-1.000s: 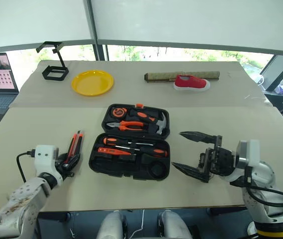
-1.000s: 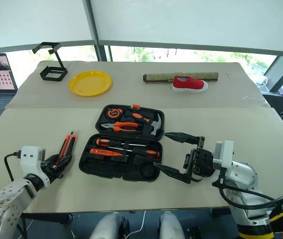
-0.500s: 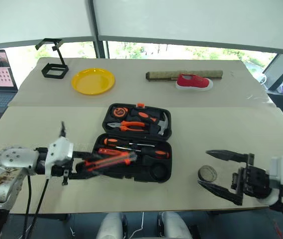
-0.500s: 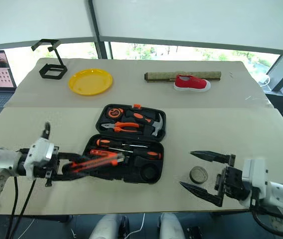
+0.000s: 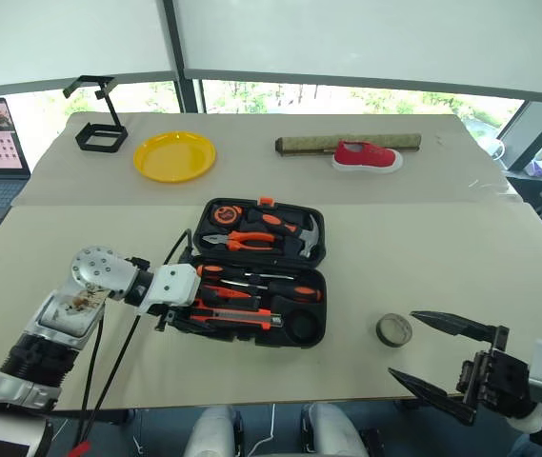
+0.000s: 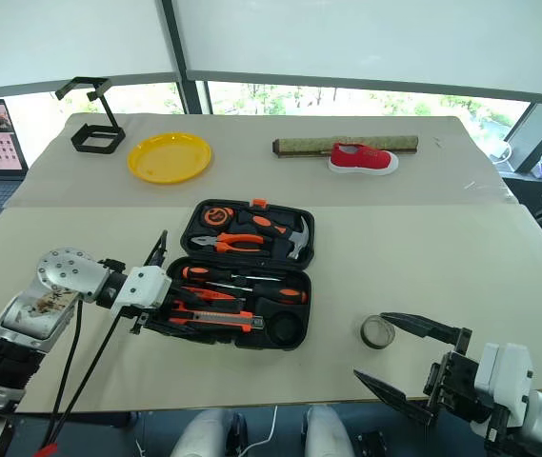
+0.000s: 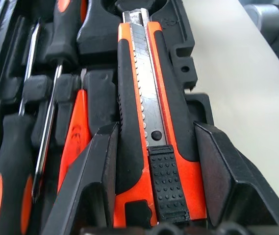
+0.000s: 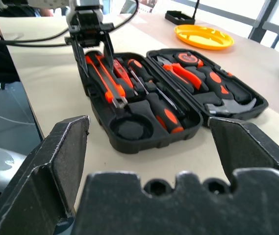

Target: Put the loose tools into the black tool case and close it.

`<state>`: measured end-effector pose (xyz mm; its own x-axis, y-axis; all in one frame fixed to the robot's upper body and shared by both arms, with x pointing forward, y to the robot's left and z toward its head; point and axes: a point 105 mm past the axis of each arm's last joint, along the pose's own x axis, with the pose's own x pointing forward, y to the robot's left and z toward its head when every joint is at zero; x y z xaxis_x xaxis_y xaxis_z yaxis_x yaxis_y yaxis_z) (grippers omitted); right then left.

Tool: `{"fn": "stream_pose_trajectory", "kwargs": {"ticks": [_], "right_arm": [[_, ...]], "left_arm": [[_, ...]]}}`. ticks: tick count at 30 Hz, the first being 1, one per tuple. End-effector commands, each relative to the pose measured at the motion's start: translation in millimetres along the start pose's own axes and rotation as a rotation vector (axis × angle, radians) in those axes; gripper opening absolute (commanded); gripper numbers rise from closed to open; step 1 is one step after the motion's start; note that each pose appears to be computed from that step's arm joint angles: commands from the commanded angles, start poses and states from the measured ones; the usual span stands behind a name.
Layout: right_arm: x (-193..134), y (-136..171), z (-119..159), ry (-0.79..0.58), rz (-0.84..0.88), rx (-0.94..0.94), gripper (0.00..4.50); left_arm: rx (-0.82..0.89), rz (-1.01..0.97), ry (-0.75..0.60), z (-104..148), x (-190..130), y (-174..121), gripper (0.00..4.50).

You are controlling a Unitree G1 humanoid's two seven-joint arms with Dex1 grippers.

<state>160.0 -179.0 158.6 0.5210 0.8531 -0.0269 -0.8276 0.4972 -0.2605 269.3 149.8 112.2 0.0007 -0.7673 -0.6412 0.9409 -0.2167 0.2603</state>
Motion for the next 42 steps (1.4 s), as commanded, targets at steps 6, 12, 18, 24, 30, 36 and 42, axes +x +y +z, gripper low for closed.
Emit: {"fn": "stream_pose_trajectory", "kwargs": {"ticks": [6,12,18,24,30,36,42], "right_arm": [[15,1,17,-0.044,0.038,-0.004,4.5],[19,3,20,-0.034,0.063,0.02,4.5],[28,-1,24,-0.043,0.085,0.024,4.5],[35,0,24,-0.044,0.112,0.037,4.5],[36,-1,23,-0.046,0.114,0.048,4.5],[36,-1,19,-0.05,0.112,0.056,4.5],[33,-5,15,-0.057,0.086,0.067,4.5]], "left_arm": [[-0.013,-0.056,0.126,-13,2,-8,1.8],[-0.053,-0.059,0.156,-17,0,-10,1.8],[-0.046,-0.053,0.11,-13,8,-6,1.8],[-0.081,-0.08,0.111,-17,11,-12,2.81],[-0.022,0.006,0.013,-7,6,4,4.46],[-0.067,0.042,-0.243,20,-16,14,4.46],[-0.062,0.09,-0.304,20,-21,22,2.95]]}}
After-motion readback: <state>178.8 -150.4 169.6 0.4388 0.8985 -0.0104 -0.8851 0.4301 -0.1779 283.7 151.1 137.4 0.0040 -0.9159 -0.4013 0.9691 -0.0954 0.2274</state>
